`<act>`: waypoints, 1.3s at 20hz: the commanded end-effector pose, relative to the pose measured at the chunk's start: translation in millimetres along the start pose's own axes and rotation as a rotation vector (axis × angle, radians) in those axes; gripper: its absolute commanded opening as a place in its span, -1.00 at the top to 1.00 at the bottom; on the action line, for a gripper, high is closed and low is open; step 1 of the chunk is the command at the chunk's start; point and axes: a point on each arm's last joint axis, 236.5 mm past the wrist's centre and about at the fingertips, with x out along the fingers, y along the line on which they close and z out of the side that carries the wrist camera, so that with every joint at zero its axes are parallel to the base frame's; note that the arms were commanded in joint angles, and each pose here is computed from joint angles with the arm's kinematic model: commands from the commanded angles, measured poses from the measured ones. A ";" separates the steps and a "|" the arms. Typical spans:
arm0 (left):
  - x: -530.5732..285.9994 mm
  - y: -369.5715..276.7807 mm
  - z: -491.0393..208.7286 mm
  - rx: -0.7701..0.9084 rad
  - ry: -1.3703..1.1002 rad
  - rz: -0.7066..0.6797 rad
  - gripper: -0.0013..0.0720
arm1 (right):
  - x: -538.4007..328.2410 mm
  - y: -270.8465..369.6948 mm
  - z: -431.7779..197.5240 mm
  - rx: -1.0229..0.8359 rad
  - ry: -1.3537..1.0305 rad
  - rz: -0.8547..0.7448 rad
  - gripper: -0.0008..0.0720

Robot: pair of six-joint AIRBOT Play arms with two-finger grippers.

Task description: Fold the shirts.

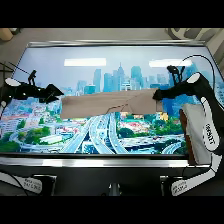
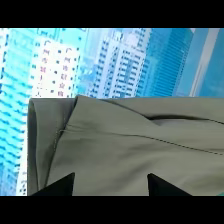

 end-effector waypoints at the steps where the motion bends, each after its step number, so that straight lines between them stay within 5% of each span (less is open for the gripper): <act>1: -32.9 -21.3 5.5 0.054 -0.047 -0.014 -0.51 | -8.3 -11.2 -41.3 0.035 0.139 0.037 -0.97; 13: -55.6 -107.9 -22.0 0.253 -0.073 -0.064 -0.51 | 54.3 32.6 -25.3 0.243 0.058 0.347 -0.91; 14: -51.8 -113.0 -25.8 0.264 -0.063 -0.068 -0.51 | 55.2 34.1 -18.7 0.245 0.035 0.344 -0.47; 15: -46.3 -118.3 -30.1 0.275 -0.051 -0.072 -0.51 | 53.2 34.2 -14.9 0.249 0.022 0.343 0.41; 16: -39.4 -124.1 -34.3 0.288 -0.040 -0.077 -0.46 | 47.6 38.0 -7.7 0.251 -0.002 0.355 0.92; 19: -2.3 -146.2 -54.2 0.336 0.017 -0.092 0.85 | 7.0 54.3 20.1 0.145 -0.102 0.357 0.93; 26: 127.3 -202.4 -115.0 0.354 0.098 -0.163 0.89 | -102.4 130.0 42.4 -0.085 -0.192 0.326 0.93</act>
